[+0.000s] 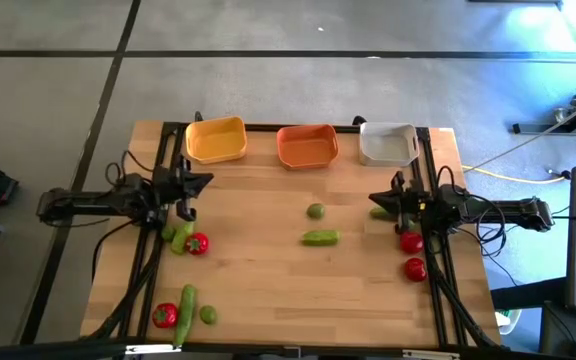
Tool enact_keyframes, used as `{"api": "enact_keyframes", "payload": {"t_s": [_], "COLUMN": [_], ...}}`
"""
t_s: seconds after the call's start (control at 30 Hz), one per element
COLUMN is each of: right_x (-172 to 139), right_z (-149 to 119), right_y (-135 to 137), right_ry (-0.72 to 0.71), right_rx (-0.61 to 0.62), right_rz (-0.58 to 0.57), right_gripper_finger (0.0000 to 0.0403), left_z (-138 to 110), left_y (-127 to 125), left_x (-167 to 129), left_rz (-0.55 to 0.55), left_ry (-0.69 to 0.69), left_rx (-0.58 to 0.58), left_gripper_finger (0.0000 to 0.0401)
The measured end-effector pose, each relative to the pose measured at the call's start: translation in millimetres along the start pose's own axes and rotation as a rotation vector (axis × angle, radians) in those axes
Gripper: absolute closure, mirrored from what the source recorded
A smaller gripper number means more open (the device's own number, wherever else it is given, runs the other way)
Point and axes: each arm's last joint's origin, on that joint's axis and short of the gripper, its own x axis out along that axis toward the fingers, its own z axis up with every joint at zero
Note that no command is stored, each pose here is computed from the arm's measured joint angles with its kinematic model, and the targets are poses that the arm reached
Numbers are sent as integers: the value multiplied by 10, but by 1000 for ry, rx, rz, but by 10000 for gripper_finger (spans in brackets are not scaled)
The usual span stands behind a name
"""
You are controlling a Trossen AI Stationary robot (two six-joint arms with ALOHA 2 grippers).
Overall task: Sort produce into baskets
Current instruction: Put the top center lime into the orange bin
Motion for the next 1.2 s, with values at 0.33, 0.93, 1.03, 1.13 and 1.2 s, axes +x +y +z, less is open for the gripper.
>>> {"api": "enact_keyframes", "payload": {"t_s": [0.33,0.93,1.03,1.13,1.2], "right_x": [-6,-21,-21,-21,-21], "right_z": [69,160,162,162,162], "right_y": [-35,-43,-40,-40,-40], "right_ry": [-98,-171,-171,-169,-169], "right_rx": [8,-266,-282,-298,-298], "right_rz": [-153,-256,-251,-253,-253], "right_gripper_finger": [403,403,403,403,403], "left_z": [100,-183,-290,-372,-418], "left_y": [-115,-304,-332,-351,-356], "left_x": [474,1811,1970,2097,2171], "left_rz": [5,61,59,69,75], "left_ry": [196,463,492,511,521], "left_rx": [50,143,153,154,146], "left_gripper_finger": [401,401,401,398,384]}}
